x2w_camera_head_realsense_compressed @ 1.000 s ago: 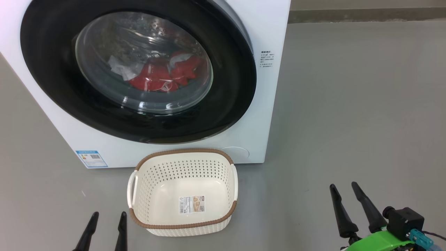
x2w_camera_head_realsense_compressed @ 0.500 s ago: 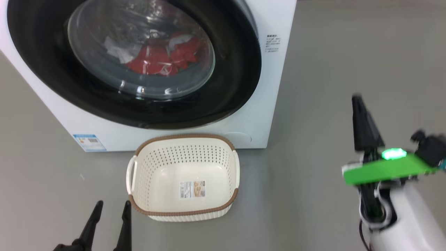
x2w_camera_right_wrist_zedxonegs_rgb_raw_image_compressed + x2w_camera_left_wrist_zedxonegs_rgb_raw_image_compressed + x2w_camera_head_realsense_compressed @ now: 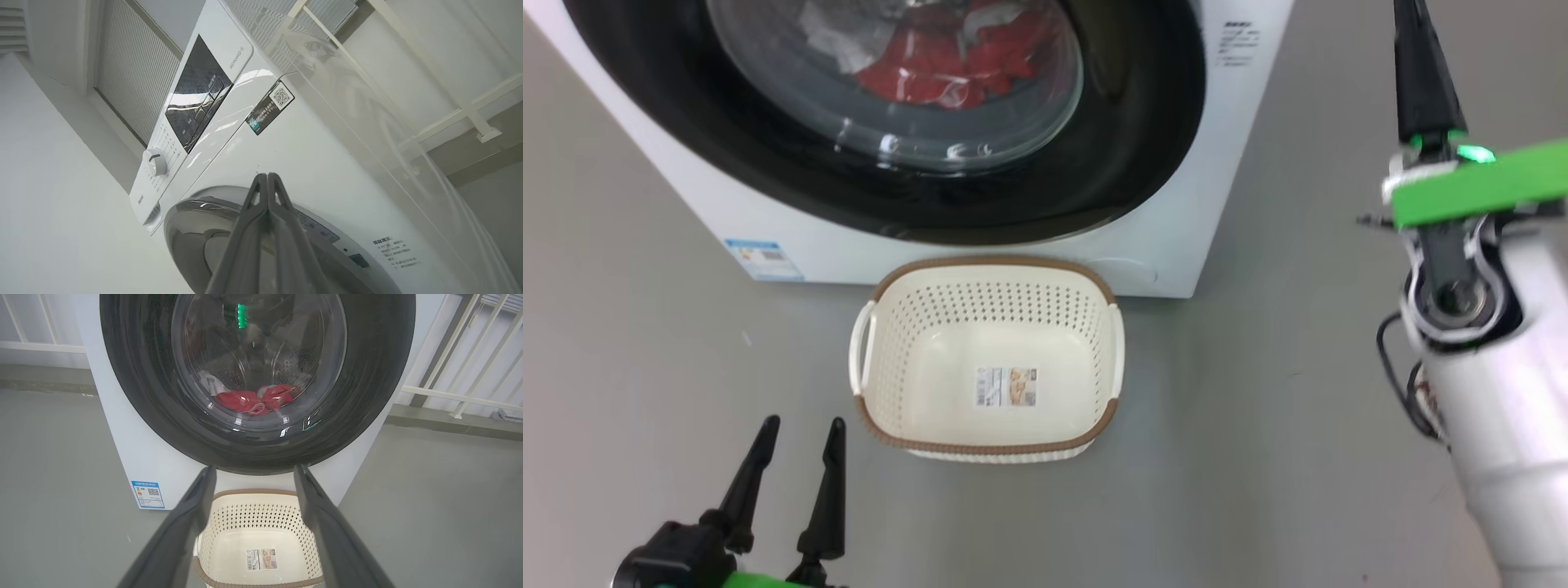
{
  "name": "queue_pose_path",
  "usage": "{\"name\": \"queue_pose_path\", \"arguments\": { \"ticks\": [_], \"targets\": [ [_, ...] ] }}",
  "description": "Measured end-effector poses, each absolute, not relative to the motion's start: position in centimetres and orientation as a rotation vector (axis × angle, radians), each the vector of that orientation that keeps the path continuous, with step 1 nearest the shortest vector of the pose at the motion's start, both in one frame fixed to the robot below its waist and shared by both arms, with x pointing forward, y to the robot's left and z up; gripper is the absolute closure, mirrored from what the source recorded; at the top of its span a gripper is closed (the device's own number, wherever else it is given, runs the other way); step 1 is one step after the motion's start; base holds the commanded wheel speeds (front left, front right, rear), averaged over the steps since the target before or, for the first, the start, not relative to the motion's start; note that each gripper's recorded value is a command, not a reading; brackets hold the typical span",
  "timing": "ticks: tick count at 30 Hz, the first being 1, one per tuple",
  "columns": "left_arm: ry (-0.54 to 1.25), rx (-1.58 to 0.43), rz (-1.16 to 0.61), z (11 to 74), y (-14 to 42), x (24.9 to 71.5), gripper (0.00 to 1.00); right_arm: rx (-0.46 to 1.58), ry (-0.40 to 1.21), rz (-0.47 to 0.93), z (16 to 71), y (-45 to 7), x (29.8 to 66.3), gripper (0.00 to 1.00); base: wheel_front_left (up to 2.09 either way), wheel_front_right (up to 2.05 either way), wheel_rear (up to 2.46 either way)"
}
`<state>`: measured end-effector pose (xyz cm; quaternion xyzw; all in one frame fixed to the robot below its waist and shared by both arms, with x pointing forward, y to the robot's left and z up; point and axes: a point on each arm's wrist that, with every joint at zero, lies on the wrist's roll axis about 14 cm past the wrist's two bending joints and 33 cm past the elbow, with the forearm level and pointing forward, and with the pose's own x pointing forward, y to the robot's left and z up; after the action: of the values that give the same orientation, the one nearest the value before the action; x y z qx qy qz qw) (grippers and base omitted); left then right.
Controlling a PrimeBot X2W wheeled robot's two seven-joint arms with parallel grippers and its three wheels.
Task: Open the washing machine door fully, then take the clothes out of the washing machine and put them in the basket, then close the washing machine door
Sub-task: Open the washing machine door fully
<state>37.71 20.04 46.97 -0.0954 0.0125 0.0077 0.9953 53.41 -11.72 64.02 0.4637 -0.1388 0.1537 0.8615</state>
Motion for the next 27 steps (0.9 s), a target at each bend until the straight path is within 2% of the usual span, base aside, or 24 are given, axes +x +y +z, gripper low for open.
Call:
{"name": "queue_pose_path", "arguments": {
  "ticks": [8, 17, 27],
  "targets": [
    [0.047, -0.196, 0.034, 46.1, 20.7, 38.6, 0.00, 1.131, -0.026, 0.481, 63.1, -8.5, 57.7, 1.00, 0.00, 0.00, 0.00],
    [0.075, -0.191, 0.051, 45.1, 21.4, 39.3, 0.00, 1.154, 0.295, 0.627, 59.9, -4.2, 60.0, 1.00, 0.00, 0.00, 0.00],
    [0.102, -0.198, 0.070, 44.1, 22.0, 39.6, 0.00, 1.201, 0.461, 0.689, 58.4, -2.2, 62.0, 1.00, 0.00, 0.00, 0.00]
  ]
}}
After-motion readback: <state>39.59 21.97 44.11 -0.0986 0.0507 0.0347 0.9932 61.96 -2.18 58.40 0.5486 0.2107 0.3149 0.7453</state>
